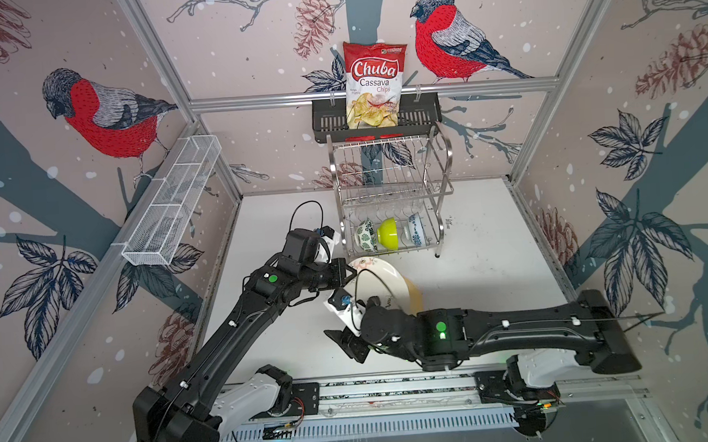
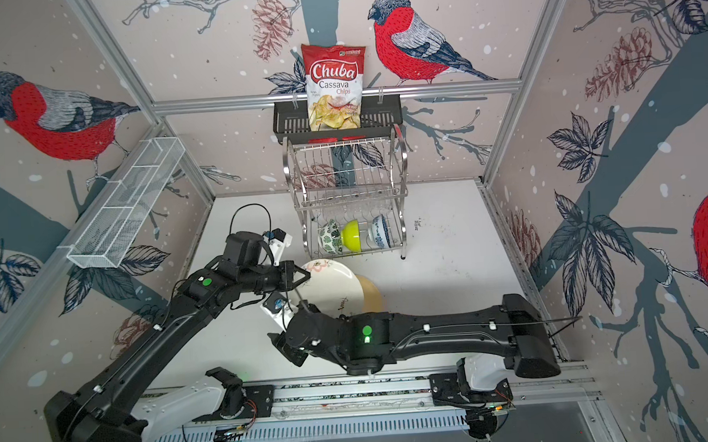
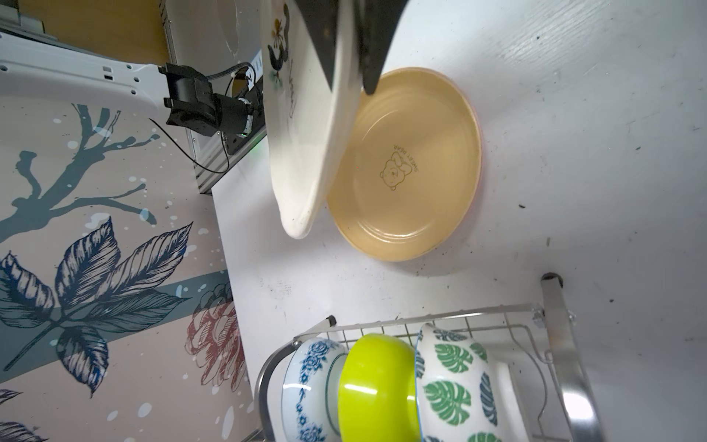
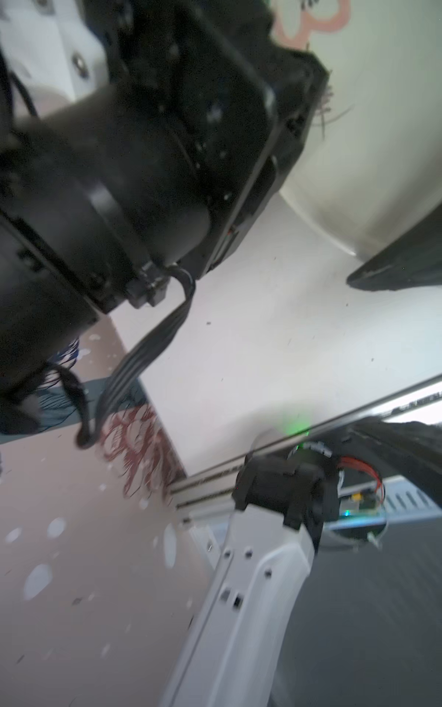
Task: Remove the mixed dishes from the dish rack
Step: 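Lower the white plate onto the cream plate while the left gripper grasps its edge, then regrasp the white plate edge with the right gripper while the left holds it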
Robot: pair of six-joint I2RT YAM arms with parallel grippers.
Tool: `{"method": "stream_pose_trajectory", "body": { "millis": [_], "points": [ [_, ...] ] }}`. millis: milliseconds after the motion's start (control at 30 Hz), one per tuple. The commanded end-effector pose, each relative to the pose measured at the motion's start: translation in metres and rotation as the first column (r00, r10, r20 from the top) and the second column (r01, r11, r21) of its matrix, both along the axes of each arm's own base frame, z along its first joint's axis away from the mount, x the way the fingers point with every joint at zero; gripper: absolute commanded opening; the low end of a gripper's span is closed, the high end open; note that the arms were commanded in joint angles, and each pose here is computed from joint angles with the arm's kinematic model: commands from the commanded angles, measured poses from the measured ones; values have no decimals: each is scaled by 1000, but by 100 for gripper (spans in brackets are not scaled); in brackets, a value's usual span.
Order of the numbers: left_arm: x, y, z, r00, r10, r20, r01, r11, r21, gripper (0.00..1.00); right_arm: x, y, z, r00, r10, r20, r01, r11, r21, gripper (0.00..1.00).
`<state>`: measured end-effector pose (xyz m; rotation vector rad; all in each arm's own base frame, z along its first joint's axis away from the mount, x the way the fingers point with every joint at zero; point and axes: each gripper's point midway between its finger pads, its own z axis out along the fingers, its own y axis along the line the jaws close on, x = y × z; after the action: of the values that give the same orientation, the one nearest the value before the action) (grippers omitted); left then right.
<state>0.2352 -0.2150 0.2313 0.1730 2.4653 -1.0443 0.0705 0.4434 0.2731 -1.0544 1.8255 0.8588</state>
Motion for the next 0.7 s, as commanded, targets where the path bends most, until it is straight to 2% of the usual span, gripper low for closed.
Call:
{"method": "stream_pose_trajectory", "body": {
  "millis": [0,133,233,400,500,667],
  "points": [
    [7,-10,27,996,-15,83,23,996,-87,0,-2,-7,43,991,58,-123,-28,972,235,57],
    [4,-8,22,996,-24,91,31,996,-80,0,32,-54,54,976,-51,-212,123,932,342,58],
    [4,-8,26,993,-22,113,32,995,-90,0,60,-90,46,943,-161,-290,265,893,364,58],
    [2,-9,30,991,-28,134,43,993,-109,0,100,-157,12,829,-378,-412,519,795,315,55],
    [1,-9,30,990,-27,137,44,992,-117,0,111,-184,-14,758,-440,-482,605,751,266,52],
    [1,-12,31,990,-26,136,47,988,-150,0,107,-189,-56,712,-408,-571,610,763,215,48]
  ]
}}
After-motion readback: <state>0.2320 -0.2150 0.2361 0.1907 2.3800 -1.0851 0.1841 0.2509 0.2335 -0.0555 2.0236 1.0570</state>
